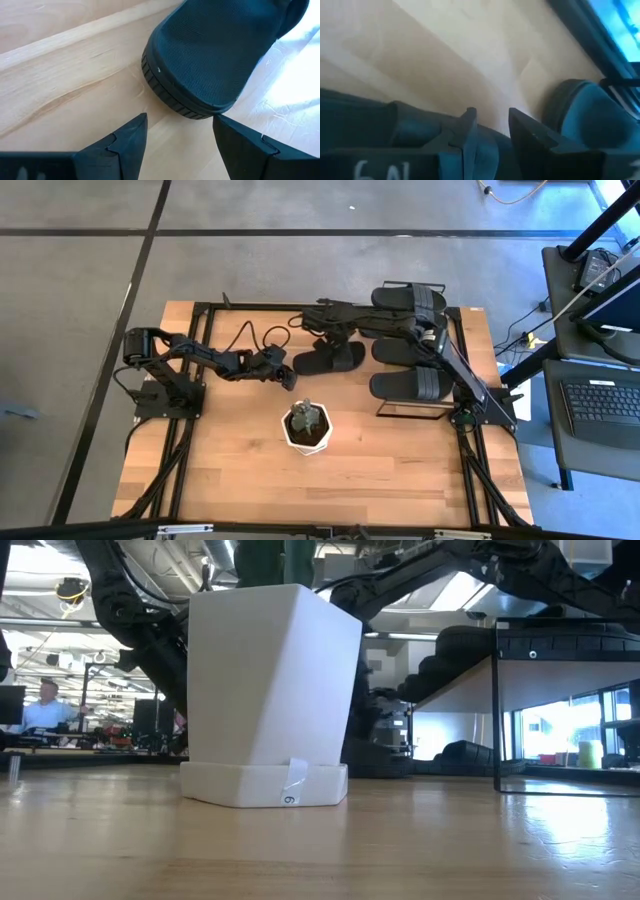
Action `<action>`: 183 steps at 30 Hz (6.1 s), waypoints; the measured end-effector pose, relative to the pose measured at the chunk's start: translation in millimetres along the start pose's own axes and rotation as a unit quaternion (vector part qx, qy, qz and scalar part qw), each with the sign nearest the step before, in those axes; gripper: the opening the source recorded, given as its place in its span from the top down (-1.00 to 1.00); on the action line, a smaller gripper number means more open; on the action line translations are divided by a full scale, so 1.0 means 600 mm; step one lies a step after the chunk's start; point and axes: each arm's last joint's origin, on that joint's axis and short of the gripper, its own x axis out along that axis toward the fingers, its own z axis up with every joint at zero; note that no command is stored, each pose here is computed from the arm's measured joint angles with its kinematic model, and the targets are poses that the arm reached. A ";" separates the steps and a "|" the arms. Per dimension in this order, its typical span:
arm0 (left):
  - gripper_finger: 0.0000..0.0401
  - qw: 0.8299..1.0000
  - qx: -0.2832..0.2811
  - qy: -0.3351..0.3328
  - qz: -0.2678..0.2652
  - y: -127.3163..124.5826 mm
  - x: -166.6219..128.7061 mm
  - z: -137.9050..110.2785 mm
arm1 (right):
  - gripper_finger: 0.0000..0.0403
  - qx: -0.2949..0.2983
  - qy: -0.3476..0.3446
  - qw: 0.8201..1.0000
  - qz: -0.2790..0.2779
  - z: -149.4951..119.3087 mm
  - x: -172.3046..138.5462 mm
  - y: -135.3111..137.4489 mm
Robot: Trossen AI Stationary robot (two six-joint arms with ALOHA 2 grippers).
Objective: Pick and place slides into the shelf
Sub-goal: Put the black slide under the shelf, then return to Home Position
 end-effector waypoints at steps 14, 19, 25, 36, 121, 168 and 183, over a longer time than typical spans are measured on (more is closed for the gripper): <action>-0.09 1.000 0.026 0.012 -0.010 -0.001 0.000 0.000 | 0.43 0.021 -0.121 0.991 0.049 0.058 -0.140 -0.021; -0.09 0.998 0.052 0.025 -0.022 -0.001 0.000 -0.002 | 0.43 0.022 -0.194 0.977 0.083 0.039 -0.231 -0.058; -0.09 0.996 0.074 0.033 -0.035 0.001 0.000 0.000 | 0.43 0.036 -0.277 0.957 0.080 -0.014 -0.353 -0.102; -0.09 0.995 0.095 0.005 -0.032 0.000 0.024 0.041 | 0.43 0.082 -0.407 0.906 0.082 -0.142 -0.525 -0.171; -0.09 0.971 0.211 -0.014 -0.112 -0.202 0.257 0.172 | 0.43 0.092 -0.389 0.916 0.045 -0.272 -0.555 -0.158; -0.09 0.934 0.275 -0.212 -0.082 -0.167 -0.435 0.324 | 0.43 0.023 -0.477 0.877 0.050 -0.246 -0.405 -0.189; -0.09 0.915 0.234 -0.321 -0.076 -0.045 -0.505 0.203 | 0.43 0.075 -0.498 0.862 0.063 -0.286 -0.423 -0.319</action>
